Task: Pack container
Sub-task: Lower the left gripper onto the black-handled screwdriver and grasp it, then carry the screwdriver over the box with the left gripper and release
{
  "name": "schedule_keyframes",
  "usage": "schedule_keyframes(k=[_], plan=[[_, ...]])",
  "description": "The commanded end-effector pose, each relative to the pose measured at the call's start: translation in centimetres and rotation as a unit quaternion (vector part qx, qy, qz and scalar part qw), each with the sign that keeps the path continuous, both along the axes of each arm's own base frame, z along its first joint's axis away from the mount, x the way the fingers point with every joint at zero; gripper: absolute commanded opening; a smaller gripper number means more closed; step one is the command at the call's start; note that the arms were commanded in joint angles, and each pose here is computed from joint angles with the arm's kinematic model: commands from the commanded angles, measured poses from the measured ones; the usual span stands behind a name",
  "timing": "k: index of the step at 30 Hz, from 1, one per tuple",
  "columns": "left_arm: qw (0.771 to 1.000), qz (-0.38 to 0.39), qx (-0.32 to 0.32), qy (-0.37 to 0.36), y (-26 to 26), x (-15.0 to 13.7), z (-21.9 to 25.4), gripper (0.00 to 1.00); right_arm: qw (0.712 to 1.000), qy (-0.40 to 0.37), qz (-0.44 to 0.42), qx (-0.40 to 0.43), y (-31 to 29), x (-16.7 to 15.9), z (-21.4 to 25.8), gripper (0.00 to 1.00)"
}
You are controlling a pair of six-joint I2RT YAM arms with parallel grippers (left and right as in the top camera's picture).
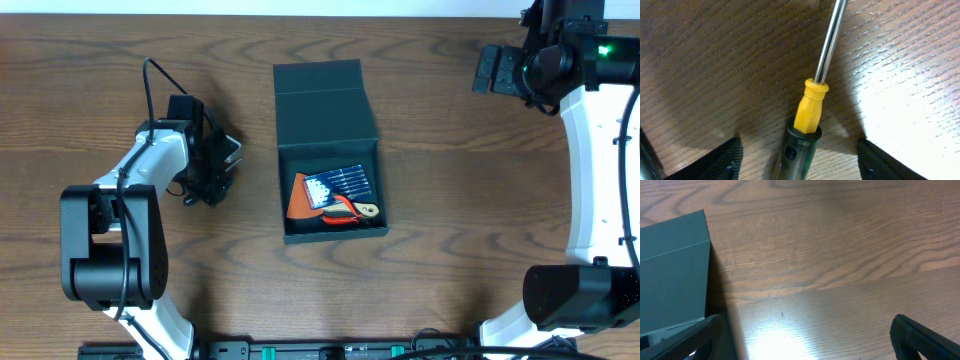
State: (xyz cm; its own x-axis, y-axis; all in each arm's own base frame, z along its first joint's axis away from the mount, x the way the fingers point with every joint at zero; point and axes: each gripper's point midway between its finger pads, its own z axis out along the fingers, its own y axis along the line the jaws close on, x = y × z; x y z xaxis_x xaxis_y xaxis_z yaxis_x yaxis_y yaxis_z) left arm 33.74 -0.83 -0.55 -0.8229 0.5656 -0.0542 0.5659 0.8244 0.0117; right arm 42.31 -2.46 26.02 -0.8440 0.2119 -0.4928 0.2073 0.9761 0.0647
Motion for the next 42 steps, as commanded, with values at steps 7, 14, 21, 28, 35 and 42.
schedule_keyframes(k=[7, 14, 21, 28, 35, 42], plan=[[0.999, 0.001, 0.021, 0.028, 0.82, -1.44, -1.72, 0.53, 1.0, 0.005, 0.001, -0.008, -0.31, -0.27, -0.16, 0.99], [0.999, 0.001, 0.022, 0.028, 0.82, -1.44, -1.72, 0.4, 1.0, 0.005, 0.001, -0.008, -0.32, -0.28, -0.16, 0.99], [0.999, 0.002, 0.022, 0.028, 0.82, -1.44, -1.72, 0.31, 1.0, 0.005, 0.0, -0.009, -0.39, -0.28, -0.16, 0.99], [0.999, 0.002, 0.022, 0.028, 0.82, -1.44, -1.72, 0.15, 1.0, 0.006, 0.0, -0.009, -0.38, -0.34, -0.19, 0.99], [0.999, 0.002, 0.022, 0.03, 0.82, -1.54, -1.72, 0.06, 1.0, 0.008, 0.0, -0.009, -0.36, -0.42, -0.24, 0.99], [0.999, 0.021, 0.021, 0.029, 0.79, -1.44, -1.56, 0.06, 1.0, 0.01, 0.0, -0.009, -0.35, -0.52, -0.29, 0.99]])
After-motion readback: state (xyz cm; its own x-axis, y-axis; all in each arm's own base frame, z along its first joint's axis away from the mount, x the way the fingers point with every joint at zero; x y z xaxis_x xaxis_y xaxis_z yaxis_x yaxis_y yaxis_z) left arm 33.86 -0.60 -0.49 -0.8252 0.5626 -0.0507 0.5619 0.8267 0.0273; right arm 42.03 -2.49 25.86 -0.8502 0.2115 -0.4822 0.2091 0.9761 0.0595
